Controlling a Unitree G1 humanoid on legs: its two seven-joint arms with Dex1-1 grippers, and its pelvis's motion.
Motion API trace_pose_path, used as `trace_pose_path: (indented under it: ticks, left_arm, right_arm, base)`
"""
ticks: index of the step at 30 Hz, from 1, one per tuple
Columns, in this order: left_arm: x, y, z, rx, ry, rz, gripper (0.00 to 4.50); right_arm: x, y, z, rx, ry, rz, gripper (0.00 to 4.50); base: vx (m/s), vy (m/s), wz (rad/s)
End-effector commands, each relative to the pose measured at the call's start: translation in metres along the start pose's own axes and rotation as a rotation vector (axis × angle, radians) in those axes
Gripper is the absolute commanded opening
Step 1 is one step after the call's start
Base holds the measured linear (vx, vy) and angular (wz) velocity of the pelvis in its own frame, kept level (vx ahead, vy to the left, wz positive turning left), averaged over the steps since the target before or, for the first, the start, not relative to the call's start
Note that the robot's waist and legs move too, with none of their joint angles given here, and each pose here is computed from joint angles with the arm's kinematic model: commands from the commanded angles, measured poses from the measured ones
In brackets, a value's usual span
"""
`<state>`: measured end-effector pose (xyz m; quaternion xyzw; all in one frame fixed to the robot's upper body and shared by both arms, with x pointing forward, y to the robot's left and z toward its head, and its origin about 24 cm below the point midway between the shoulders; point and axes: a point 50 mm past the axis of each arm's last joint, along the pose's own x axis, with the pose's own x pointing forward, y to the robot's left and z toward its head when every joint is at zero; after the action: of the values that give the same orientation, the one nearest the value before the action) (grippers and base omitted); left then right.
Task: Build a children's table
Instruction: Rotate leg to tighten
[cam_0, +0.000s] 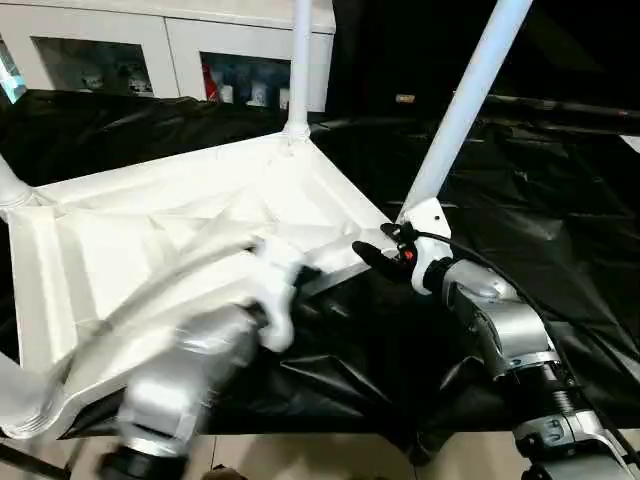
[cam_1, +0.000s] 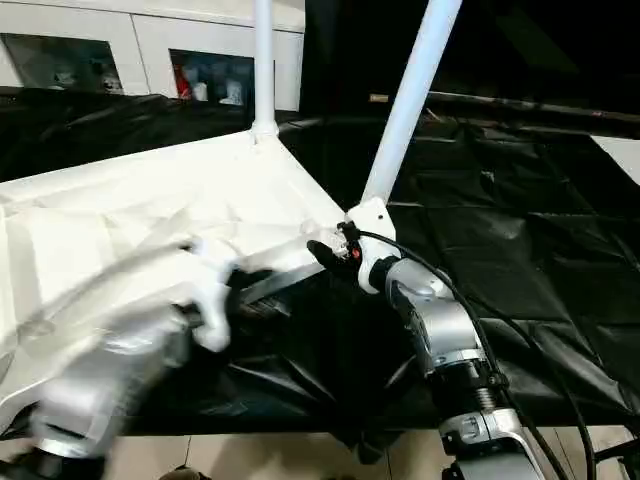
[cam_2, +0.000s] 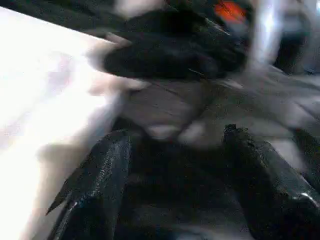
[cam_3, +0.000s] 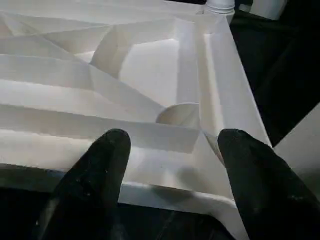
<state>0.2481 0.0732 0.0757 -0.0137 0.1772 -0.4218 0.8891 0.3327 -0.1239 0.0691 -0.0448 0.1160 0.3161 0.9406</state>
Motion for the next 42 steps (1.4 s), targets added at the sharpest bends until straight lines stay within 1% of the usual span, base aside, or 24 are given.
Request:
trace_pose_path:
  ticks: [1,2,3,4,5,7,8,9,10,11,12,14,19,27,28,30,34,35,36,37,39,40,41,42]
  left_arm:
    - [-0.003,0.005,-0.001,0.015,0.018,0.033,3.6]
    - [-0.004,0.005,-0.002,0.016,0.019,0.036,3.77]
    - [-0.004,0.005,-0.002,0.016,0.019,0.036,3.77]
    - [-0.006,0.008,-0.003,0.022,0.026,0.045,3.89]
    - [-0.009,0.012,-0.005,0.031,0.04,0.059,3.97]
    - [-0.015,0.018,-0.011,0.045,0.072,0.076,4.11]
    - [-0.015,0.018,-0.011,0.045,0.072,0.076,4.33]
    - [-0.021,0.02,-0.016,0.052,0.101,0.072,4.38]
    - [-0.021,0.02,-0.016,0.052,0.101,0.072,4.38]
    - [-0.028,0.022,-0.021,0.055,0.125,0.056,4.45]
    - [-0.028,0.022,-0.021,0.055,0.125,0.056,4.45]
    - [-0.037,0.025,-0.026,0.057,0.148,0.046,4.45]
    - [-0.042,0.027,-0.028,0.059,0.153,0.019,4.45]
    - [-0.043,0.018,-0.026,0.051,0.13,-0.082,4.45]
    - [-0.046,0.015,-0.026,0.045,0.127,-0.121,4.45]
    - [-0.047,0.014,-0.026,0.042,0.128,-0.136,4.45]
    - [-0.064,0.011,-0.032,0.035,0.195,-0.212,4.45]
    - [-0.064,0.011,-0.032,0.035,0.195,-0.212,4.45]
    - [-0.075,0.012,-0.035,0.02,0.222,-0.217,4.45]
    - [-0.083,0.014,-0.037,0.011,0.235,-0.215,4.45]
    - [-0.094,0.018,-0.039,0.002,0.253,-0.195,4.45]
    - [-0.108,0.023,-0.042,-0.005,0.281,-0.169,4.45]
    - [-0.108,0.023,-0.042,-0.005,0.281,-0.169,4.45]
    - [-0.121,0.026,-0.043,-0.014,0.307,-0.153,4.45]
  right_arm:
    - [0.001,-0.012,0.011,-0.011,-0.029,-0.059,3.14]
    - [0.001,-0.013,0.011,-0.01,-0.028,-0.065,3.14]
    - [0.001,-0.013,0.011,-0.01,-0.028,-0.065,3.14]
    - [0.003,-0.019,0.011,-0.017,-0.017,-0.107,3.14]
    - [0.005,-0.03,0.013,-0.018,-0.011,-0.18,3.14]
    - [0.007,-0.047,0.016,0.008,-0.007,-0.302,3.14]
    - [0.007,-0.047,0.016,0.008,-0.007,-0.302,3.14]
    - [0.007,-0.06,0.02,0.047,-0.014,-0.385,3.14]
    - [0.007,-0.06,0.02,0.047,-0.014,-0.385,3.14]
    - [0.007,-0.071,0.024,0.07,-0.015,-0.449,3.14]
    - [0.007,-0.071,0.024,0.07,-0.015,-0.449,3.14]
    - [0.007,-0.084,0.03,0.089,-0.014,-0.53,3.14]
    - [0.002,-0.102,0.04,0.12,-0.019,-0.649,3.14]
    - [-0.004,-0.114,0.05,0.099,-0.023,-0.717,3.14]
    - [-0.004,-0.115,0.05,0.098,-0.024,-0.716,3.14]
    - [-0.004,-0.115,0.051,0.097,-0.025,-0.711,3.14]
    - [0.009,-0.099,0.049,0.055,-0.02,-0.545,3.14]
    - [0.009,-0.099,0.049,0.055,-0.02,-0.545,3.14]
    - [0.013,-0.092,0.045,0.034,-0.017,-0.475,3.14]
    - [0.015,-0.088,0.042,0.026,-0.015,-0.447,3.14]
    - [0.016,-0.085,0.037,0.031,-0.018,-0.425,3.14]
    - [0.016,-0.082,0.03,0.043,-0.021,-0.413,3.14]
    - [0.016,-0.082,0.03,0.043,-0.021,-0.413,3.14]
    - [0.015,-0.079,0.022,0.046,-0.022,-0.399,3.14]
  base:
    - [0.0,0.0,0.0]
    - [0.0,0.0,0.0]
    - [0.0,0.0,0.0]
    - [0.0,0.0,0.0]
    - [0.0,0.0,0.0]
    - [0.0,0.0,0.0]
    - [0.0,0.0,0.0]
    - [0.0,0.0,0.0]
    - [0.0,0.0,0.0]
    - [0.0,0.0,0.0]
    - [0.0,0.0,0.0]
    - [0.0,0.0,0.0]
    - [0.0,0.0,0.0]
    - [0.0,0.0,0.0]
    - [0.0,0.0,0.0]
    - [0.0,0.0,0.0]
    - [0.0,0.0,0.0]
    - [0.0,0.0,0.0]
    - [0.0,0.0,0.0]
    - [0.0,0.0,0.0]
    - [0.0,0.0,0.0]
    - [0.0,0.0,0.0]
    - [0.0,0.0,0.0]
    - [0.0,0.0,0.0]
